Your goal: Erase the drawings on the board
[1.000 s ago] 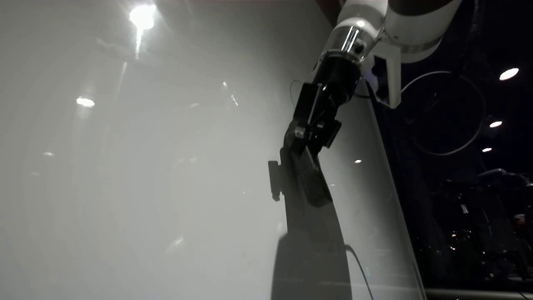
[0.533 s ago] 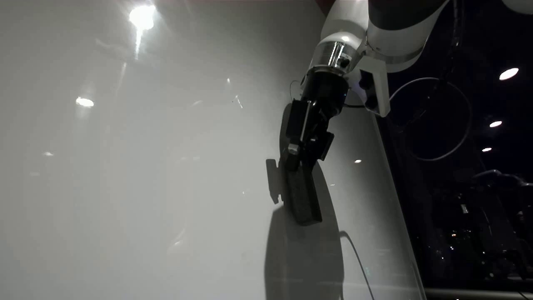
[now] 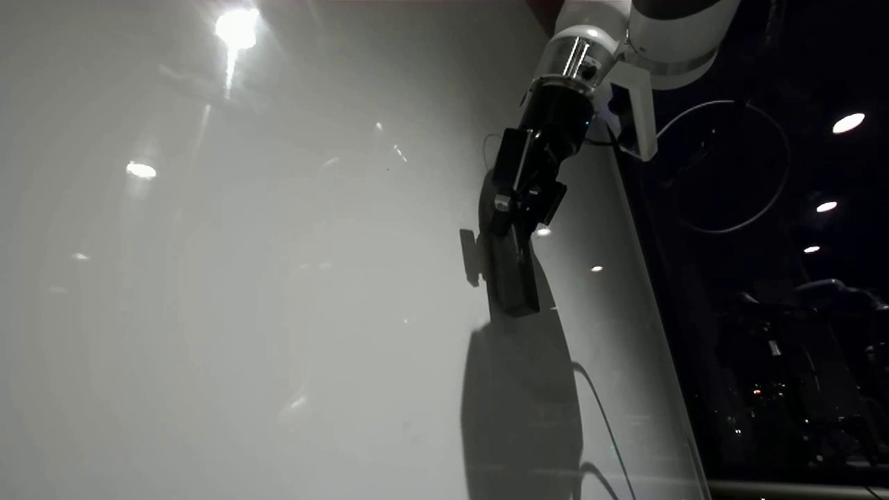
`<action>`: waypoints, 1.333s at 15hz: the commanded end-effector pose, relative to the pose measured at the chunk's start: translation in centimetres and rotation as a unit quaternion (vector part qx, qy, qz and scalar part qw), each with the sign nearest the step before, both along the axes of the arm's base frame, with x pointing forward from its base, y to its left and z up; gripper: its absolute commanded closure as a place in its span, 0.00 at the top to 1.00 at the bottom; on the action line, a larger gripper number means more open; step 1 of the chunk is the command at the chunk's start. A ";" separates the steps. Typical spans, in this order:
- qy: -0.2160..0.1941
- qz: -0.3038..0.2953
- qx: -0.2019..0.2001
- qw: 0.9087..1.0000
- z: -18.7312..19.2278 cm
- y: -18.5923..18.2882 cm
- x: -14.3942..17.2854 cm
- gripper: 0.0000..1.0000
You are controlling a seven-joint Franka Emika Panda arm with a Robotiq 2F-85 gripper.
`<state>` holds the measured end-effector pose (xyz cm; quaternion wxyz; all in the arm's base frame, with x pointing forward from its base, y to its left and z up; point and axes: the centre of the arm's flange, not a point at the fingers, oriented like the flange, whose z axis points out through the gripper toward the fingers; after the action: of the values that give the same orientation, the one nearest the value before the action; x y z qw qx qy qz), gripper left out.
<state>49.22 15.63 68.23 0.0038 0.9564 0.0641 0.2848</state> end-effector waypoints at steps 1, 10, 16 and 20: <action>-0.031 -0.011 -0.006 0.999 4.6 -2.1 -0.3 0.32; -0.060 -0.028 0.010 0.998 8.5 -4.3 1.2 0.32; -0.097 -0.032 0.021 0.995 15.8 -4.6 0.8 0.32; -0.115 -0.041 0.024 0.992 18.6 -6.3 1.3 0.32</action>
<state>47.25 10.94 83.63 -0.0070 0.9293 0.0205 0.3687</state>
